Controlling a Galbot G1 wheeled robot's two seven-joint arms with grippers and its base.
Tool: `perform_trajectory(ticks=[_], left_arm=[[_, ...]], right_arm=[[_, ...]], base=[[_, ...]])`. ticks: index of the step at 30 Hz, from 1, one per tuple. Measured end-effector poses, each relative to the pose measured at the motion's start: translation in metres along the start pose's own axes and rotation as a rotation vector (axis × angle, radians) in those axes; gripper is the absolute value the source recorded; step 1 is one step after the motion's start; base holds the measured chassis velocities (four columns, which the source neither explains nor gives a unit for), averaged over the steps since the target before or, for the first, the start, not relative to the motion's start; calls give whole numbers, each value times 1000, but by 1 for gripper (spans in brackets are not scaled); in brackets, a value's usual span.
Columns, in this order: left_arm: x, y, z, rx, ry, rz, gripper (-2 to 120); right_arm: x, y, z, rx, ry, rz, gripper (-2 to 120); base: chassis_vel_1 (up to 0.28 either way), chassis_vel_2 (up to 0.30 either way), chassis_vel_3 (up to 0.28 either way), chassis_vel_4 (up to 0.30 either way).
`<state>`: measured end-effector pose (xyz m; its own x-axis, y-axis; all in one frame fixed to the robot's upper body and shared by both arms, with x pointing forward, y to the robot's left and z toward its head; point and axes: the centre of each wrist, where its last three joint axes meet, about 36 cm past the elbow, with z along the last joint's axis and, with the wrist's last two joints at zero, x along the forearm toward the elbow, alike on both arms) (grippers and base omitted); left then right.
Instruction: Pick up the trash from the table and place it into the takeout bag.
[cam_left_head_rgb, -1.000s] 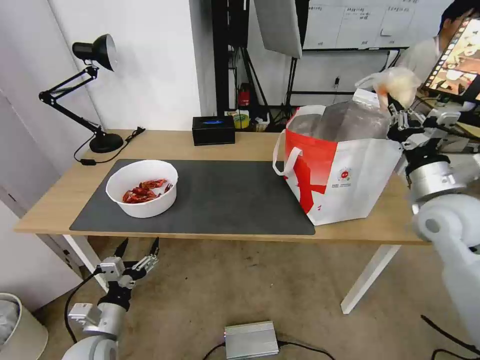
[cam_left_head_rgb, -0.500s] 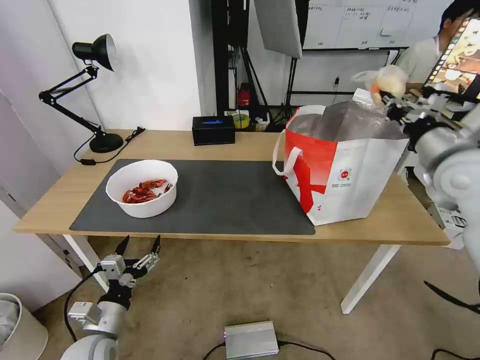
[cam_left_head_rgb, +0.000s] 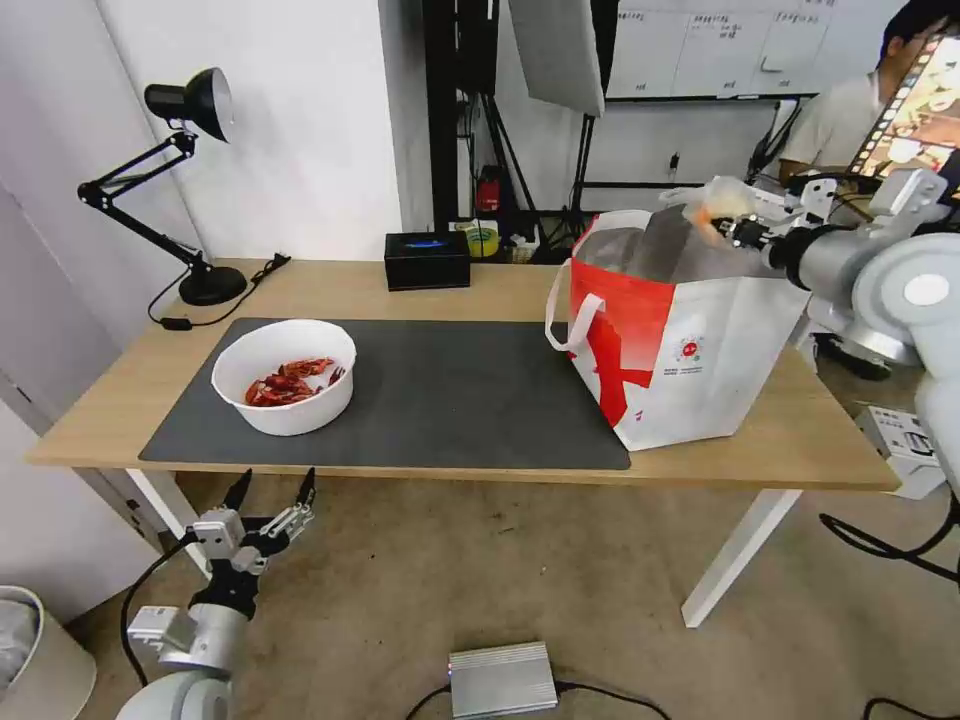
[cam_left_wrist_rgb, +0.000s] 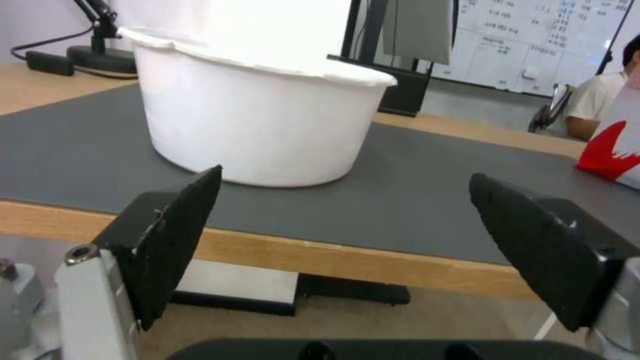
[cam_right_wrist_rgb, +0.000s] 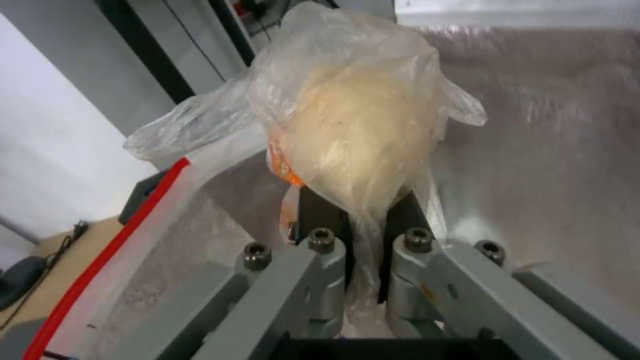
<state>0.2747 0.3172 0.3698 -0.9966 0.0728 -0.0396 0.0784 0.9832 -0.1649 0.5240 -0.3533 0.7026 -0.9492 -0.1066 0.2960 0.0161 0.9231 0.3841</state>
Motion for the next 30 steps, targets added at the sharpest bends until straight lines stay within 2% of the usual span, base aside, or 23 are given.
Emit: perform_trajectory(ticks=[2, 3, 6, 7, 9, 10, 13, 15, 16, 17, 20, 24, 25, 30], left_arm=[[0, -1, 0, 2, -1, 2, 100], [0, -1, 0, 2, -1, 2, 100], [-1, -2, -1, 2, -4, 4, 100], [-1, -2, -1, 2, -4, 4, 100], [-2, -2, -2, 1, -7, 5, 100], [-2, -2, -2, 1, -7, 5, 100], [-1, -3, -3, 2, -8, 7, 100], [-1, -4, -3, 2, -8, 7, 100], [-1, -4, -4, 2, -9, 7, 100], [-1, -4, -4, 2, -9, 7, 100], [-1, -5, -4, 2, -10, 9, 100], [0, -6, -5, 1, -11, 10, 100], [0, -6, -6, 0, -11, 10, 100], [1, -6, -7, -2, -13, 12, 100]], right_arm=[[0, 0, -1, -11, 5, 6, 15], [0, 0, -1, -11, 5, 6, 15], [3, 1, -2, -17, 4, 9, 29], [3, 1, -2, -17, 4, 9, 29], [5, 1, -2, -21, 1, 9, 39], [5, 1, -2, -21, 1, 9, 39], [9, -1, -1, -30, -5, 11, 54], [11, -1, 0, -34, -4, 11, 58], [12, -2, 1, -38, -2, 11, 65], [12, -2, 1, -38, -2, 11, 65], [14, -3, 3, -44, -5, 14, 80], [16, -4, 4, -49, -12, 10, 88], [18, -5, 5, -56, -18, 5, 96], [19, -5, 8, -64, -30, 4, 100]], base=[[0, 0, 0, 0], [0, 0, 0, 0], [0, 0, 0, 0], [0, 0, 0, 0], [0, 0, 0, 0], [0, 0, 0, 0], [0, 0, 0, 0], [0, 0, 0, 0], [0, 0, 0, 0], [0, 0, 0, 0], [0, 0, 0, 0], [0, 0, 0, 0], [0, 0, 0, 0], [0, 0, 0, 0]])
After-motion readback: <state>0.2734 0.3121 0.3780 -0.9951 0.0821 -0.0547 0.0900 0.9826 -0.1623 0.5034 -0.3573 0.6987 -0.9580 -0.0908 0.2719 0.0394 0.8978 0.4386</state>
